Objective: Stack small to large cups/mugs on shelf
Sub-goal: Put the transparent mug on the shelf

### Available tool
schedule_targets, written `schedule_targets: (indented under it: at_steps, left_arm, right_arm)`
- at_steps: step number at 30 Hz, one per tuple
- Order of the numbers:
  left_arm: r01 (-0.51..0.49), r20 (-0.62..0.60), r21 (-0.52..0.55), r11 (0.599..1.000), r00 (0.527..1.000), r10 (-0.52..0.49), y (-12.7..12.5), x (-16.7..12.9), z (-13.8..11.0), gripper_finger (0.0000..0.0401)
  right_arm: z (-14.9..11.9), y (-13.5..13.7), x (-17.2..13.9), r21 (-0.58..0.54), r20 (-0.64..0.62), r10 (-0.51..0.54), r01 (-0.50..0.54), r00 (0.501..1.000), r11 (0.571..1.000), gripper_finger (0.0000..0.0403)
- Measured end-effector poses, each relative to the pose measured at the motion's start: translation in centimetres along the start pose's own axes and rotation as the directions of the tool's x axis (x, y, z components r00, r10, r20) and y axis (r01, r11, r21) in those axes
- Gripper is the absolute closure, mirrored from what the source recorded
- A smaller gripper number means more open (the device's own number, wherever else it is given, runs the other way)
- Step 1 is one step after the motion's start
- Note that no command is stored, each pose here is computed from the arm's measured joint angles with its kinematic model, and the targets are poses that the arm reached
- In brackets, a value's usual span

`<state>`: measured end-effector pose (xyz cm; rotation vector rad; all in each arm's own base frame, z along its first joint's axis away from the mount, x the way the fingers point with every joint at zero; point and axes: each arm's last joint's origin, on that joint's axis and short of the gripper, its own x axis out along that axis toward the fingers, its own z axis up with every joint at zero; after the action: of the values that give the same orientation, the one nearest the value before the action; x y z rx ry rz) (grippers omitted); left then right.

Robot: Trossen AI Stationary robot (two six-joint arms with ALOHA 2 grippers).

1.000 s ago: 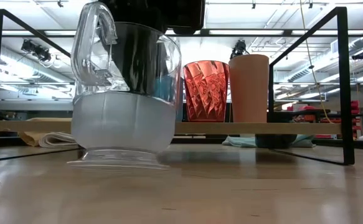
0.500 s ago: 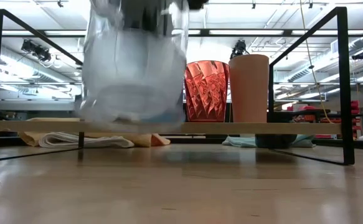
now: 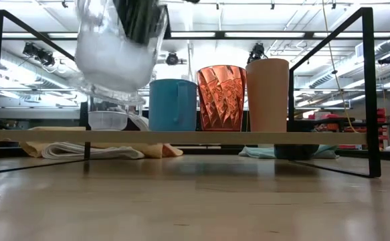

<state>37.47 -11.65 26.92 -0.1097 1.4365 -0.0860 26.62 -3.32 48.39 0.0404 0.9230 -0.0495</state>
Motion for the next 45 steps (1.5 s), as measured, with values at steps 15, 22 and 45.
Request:
schedule_targets:
  at_steps: [15,22,45]
  left_arm:
    - [0.048,0.150,-0.048,0.998,0.988,-0.040,0.8,-2.6,0.3,0.0375]
    - [0.012,0.184,-0.060,0.998,0.983,-0.001,1.4,-5.2,-1.0,0.0393]
    - [0.162,0.622,-0.003,0.987,0.773,-0.125,2.0,-8.2,0.7,0.0384]
  right_arm:
    - [-0.7,0.2,-1.9,0.014,0.045,0.000,0.000,0.999,1.000,0.0334]
    - [-1.1,0.2,-2.7,0.024,0.066,-0.002,0.000,0.998,1.000,0.0334]
    - [-1.2,0.3,-3.0,0.032,0.072,-0.002,0.000,0.997,0.999,0.0334]
